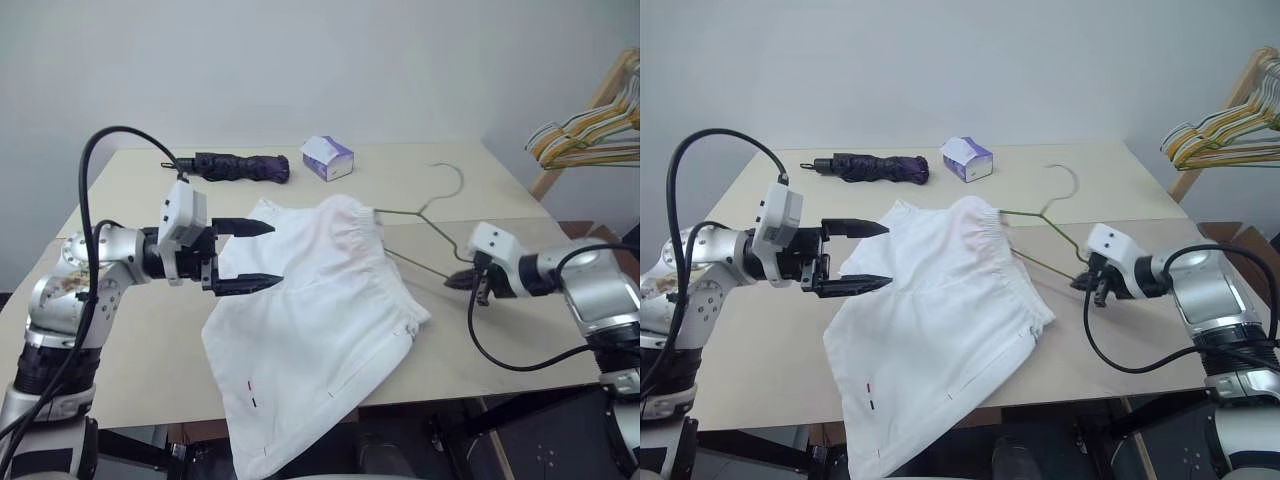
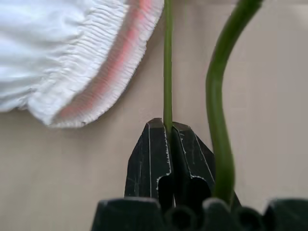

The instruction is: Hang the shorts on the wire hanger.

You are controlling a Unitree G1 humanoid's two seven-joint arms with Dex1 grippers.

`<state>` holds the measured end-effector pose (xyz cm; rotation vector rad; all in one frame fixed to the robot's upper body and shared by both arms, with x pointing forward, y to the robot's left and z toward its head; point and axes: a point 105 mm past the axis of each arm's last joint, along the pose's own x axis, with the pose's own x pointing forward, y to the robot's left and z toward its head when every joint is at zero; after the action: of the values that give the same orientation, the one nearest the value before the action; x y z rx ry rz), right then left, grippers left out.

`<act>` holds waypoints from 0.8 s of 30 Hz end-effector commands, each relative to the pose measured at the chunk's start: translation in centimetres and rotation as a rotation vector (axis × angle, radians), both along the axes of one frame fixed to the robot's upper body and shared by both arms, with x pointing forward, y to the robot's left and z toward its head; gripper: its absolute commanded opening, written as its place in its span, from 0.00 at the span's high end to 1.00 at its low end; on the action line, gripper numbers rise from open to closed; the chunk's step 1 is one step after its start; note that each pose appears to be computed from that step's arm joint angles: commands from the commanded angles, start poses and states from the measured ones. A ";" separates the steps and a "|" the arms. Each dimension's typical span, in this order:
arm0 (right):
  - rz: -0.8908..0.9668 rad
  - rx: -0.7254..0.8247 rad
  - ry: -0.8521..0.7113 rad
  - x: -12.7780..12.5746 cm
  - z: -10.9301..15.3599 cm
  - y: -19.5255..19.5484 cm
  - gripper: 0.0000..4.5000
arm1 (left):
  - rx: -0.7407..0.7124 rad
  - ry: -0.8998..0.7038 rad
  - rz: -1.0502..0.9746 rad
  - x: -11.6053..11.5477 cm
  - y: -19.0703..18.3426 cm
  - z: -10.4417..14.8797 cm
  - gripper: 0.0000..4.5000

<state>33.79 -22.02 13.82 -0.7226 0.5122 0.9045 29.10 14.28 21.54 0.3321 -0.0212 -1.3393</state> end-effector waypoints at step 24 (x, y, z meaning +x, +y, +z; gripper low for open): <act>0.375 -0.084 -0.165 -4.1 5.5 9.0 1.00 | 0.421 -0.320 -0.243 5.1 -1.3 -3.2 0.09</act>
<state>30.00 -13.40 17.80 -0.9784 0.3233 1.1650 33.76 13.05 17.38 0.8806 -0.0101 -1.5428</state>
